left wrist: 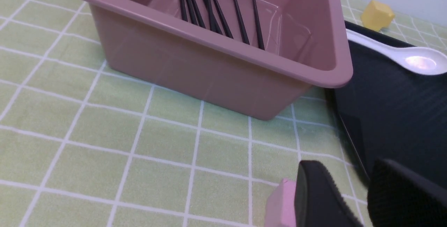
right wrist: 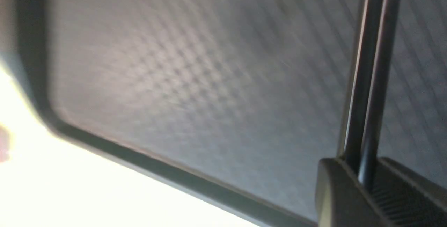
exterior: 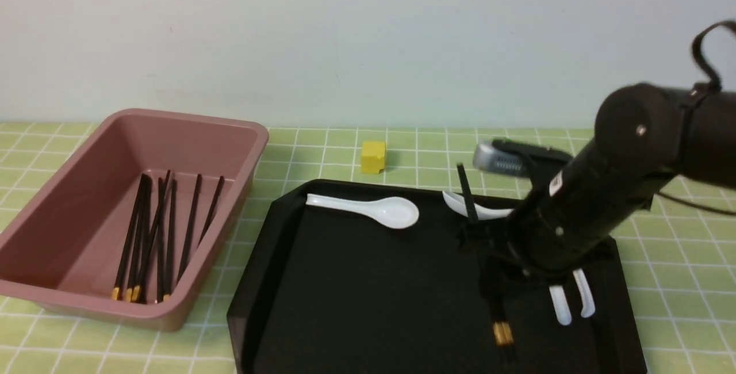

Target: On green tablecloth take chopsticks from black tray and put them in box.

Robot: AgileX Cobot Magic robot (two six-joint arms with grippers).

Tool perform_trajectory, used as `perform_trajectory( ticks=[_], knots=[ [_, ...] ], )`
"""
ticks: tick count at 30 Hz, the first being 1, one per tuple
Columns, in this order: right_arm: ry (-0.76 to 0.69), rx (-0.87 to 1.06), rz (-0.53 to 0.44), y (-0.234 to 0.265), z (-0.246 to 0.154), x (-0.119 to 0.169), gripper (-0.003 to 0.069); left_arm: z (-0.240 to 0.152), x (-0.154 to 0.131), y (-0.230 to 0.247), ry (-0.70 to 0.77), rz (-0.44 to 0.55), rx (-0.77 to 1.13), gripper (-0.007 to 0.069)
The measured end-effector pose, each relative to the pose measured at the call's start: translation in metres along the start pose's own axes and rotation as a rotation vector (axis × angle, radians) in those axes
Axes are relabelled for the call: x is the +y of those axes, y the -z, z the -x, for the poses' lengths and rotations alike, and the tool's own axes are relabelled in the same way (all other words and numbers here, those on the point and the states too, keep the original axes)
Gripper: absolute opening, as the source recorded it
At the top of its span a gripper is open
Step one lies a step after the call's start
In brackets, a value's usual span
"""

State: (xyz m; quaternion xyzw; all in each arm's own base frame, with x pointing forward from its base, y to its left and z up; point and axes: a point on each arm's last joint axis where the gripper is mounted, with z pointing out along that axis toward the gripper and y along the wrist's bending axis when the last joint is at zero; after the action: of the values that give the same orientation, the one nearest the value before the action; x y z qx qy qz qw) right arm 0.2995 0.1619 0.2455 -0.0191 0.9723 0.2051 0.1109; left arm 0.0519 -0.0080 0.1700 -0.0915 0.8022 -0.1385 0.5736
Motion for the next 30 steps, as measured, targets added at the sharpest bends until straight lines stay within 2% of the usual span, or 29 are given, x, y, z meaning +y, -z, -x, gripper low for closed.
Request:
perform_trajectory(
  ticks=[4, 10, 15, 16, 21, 24, 27, 30],
  knots=[
    [0.064, -0.046, 0.087, 0.017, 0.013, 0.018, 0.0129, 0.0, 0.0, 0.0, 0.0, 0.0, 0.0, 0.0238],
    [0.225, -0.16, 0.307, 0.034, 0.048, 0.079, 0.0129, 0.0, 0.0, 0.0, 0.0, 0.0, 0.0, 0.0238],
    [0.328, -0.218, 0.415, 0.005, 0.066, 0.142, 0.0129, 0.0, 0.0, 0.0, 0.0, 0.0, 0.0, 0.0238],
    [0.334, -0.228, 0.423, 0.007, 0.066, 0.146, 0.0129, 0.0, 0.0, 0.0, 0.0, 0.0, 0.0, 0.0238],
    [0.393, -0.344, 0.515, -0.053, 0.071, 0.212, 0.0137, 0.0, 0.0, 0.0, 0.0, 0.0, 0.0, 0.0238],
    [0.4, -0.372, 0.539, -0.084, 0.066, 0.231, 0.0176, 0.0, 0.0, 0.0, 0.0, 0.0, 0.0, 0.0238],
    [0.401, -0.388, 0.545, -0.111, 0.06, 0.241, 0.0265, 0.0, 0.0, 0.0, 0.0, 0.0, 0.0, 0.0238],
    [0.416, -0.37, 0.529, -0.13, 0.057, 0.24, 0.0362, 0.0, 0.0, 0.0, 0.0, 0.0, 0.0, 0.0238]
  ],
)
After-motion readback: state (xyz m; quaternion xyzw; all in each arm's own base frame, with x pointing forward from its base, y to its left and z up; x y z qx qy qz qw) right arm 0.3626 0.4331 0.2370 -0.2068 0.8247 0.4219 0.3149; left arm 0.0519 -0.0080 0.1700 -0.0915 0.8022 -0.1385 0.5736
